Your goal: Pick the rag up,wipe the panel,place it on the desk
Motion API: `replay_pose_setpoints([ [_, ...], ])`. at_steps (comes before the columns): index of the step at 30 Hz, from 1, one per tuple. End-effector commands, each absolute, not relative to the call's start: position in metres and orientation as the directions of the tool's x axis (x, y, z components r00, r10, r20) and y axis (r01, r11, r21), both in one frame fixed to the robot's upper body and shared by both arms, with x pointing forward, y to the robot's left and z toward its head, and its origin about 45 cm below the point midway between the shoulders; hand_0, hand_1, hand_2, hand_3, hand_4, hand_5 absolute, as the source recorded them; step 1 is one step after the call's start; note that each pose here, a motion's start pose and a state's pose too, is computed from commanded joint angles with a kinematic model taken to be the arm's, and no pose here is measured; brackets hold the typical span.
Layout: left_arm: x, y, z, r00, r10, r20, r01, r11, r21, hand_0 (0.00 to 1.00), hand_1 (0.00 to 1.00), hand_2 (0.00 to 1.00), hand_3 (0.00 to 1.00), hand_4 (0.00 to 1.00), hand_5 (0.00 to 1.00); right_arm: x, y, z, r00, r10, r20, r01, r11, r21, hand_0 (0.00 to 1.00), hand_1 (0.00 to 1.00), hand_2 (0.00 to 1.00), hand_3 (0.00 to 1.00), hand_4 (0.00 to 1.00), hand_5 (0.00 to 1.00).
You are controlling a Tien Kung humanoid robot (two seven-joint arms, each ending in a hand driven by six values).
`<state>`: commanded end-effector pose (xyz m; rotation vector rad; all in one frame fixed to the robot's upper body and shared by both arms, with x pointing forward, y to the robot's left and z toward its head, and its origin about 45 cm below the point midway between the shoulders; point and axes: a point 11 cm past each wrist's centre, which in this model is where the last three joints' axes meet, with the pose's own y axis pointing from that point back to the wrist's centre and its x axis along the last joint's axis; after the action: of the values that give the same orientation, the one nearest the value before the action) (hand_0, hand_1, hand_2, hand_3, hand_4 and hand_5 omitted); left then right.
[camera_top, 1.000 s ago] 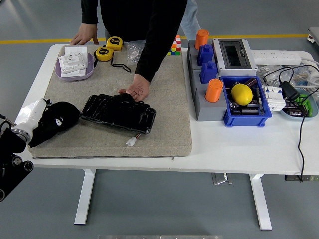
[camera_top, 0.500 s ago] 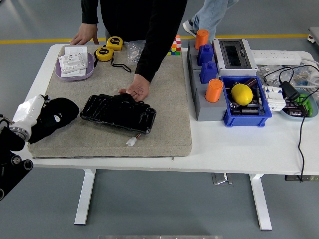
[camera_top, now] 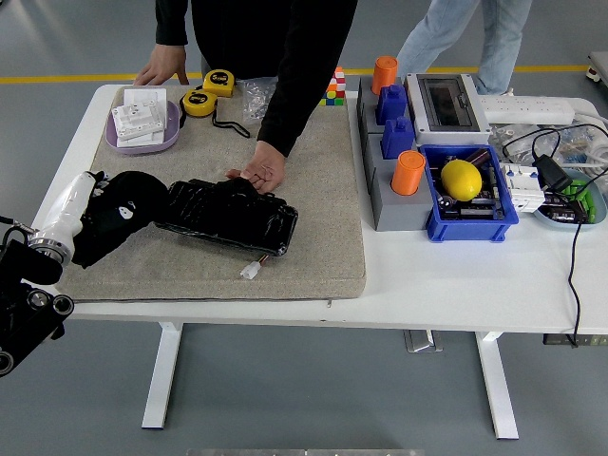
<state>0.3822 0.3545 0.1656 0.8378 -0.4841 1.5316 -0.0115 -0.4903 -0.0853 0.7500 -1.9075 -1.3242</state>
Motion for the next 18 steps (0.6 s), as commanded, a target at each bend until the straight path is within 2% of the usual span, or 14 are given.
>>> replay_pose_setpoints([
  [6,0.39,0.343,0.172,0.014,0.674,0.739,-0.98,-0.139,0.145,0.32,0.182,0.534,0.426,0.085,0.008,-0.011,-0.49,-0.086,-0.598,-0.774,0.209,-0.075,0.313,0.947,0.744,0.689,0.7,0.618,0.998,0.55],
  [18,0.403,0.328,0.175,0.023,0.581,0.814,-0.989,-0.109,0.105,0.324,0.175,0.529,0.422,0.049,0.002,-0.008,-0.49,-0.085,-0.6,-0.774,0.202,-0.085,0.313,0.946,0.745,0.689,0.7,0.617,0.998,0.549],
])
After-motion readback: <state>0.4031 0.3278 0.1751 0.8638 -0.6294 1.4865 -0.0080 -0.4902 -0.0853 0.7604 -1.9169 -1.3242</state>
